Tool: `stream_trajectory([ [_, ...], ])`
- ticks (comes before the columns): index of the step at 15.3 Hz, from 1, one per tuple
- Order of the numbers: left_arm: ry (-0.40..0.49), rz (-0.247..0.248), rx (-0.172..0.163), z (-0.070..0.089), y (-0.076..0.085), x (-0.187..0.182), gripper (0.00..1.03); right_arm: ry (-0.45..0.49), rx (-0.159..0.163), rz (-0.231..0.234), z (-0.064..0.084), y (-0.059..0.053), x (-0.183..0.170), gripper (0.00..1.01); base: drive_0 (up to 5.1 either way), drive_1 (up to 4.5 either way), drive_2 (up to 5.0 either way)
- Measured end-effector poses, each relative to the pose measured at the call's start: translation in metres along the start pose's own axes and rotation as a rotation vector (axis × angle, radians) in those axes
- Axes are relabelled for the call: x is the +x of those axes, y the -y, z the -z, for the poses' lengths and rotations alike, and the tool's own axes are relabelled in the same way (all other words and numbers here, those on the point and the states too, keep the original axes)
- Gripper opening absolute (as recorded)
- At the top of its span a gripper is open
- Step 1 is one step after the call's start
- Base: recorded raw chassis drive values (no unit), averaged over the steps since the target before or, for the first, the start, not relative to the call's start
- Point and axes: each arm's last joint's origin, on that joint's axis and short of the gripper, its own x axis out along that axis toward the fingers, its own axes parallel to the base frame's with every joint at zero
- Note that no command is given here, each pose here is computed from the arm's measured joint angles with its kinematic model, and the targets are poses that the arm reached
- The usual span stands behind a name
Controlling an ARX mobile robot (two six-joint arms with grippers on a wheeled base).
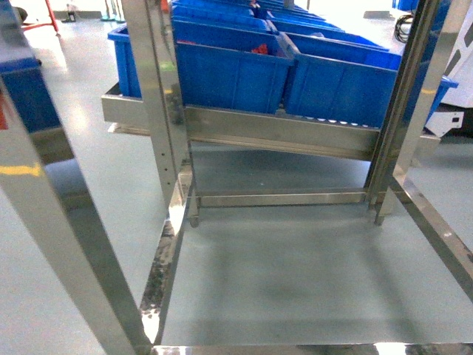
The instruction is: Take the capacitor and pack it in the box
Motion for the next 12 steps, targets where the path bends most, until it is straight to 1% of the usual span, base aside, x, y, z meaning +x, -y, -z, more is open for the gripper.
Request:
stream_trajectory([
  [12,0.0,0.0,0.0,0.0,0.0,0.0,0.44,-0.001,0.0,0.0,0.0001,0.0,0.0,0.98,-4.8,1.44,3.4],
])
